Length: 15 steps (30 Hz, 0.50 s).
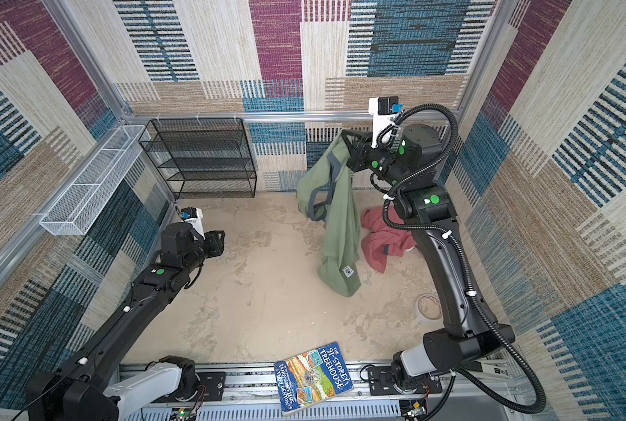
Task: Pick out a specific cloth from the pile
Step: 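Lift the green shirt with the right gripper, pulling it out of the pile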
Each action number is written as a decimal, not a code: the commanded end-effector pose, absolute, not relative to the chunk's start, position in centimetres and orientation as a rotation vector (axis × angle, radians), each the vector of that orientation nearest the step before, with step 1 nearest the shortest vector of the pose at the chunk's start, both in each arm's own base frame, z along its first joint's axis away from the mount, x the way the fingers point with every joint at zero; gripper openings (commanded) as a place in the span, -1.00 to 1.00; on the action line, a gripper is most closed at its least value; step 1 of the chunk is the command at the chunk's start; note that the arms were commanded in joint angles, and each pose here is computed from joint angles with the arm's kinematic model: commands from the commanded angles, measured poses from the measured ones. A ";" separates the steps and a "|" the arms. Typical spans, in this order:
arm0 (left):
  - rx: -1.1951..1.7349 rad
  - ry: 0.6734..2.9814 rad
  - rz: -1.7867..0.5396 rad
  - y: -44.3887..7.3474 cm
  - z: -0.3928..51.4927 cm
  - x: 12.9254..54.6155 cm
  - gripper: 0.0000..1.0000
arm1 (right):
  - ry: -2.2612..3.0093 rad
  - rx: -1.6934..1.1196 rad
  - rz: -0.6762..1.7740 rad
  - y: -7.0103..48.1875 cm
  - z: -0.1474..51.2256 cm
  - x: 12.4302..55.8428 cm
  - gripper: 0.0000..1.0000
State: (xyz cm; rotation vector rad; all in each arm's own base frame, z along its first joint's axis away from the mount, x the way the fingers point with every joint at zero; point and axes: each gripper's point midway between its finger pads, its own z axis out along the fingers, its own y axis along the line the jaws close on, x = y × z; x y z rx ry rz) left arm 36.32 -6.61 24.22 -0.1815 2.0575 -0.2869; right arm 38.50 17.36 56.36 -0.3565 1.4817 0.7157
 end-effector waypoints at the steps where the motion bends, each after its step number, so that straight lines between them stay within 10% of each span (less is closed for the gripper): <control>1: -0.213 2.050 -0.282 -6.2 25.0 36.0 -0.09 | 1.407 -0.469 0.815 18.9 58.5 36.4 -1.00; 15: -0.246 2.031 -0.266 -5.3 27.9 33.9 -0.09 | 1.301 -0.685 1.041 24.8 61.1 33.6 -1.00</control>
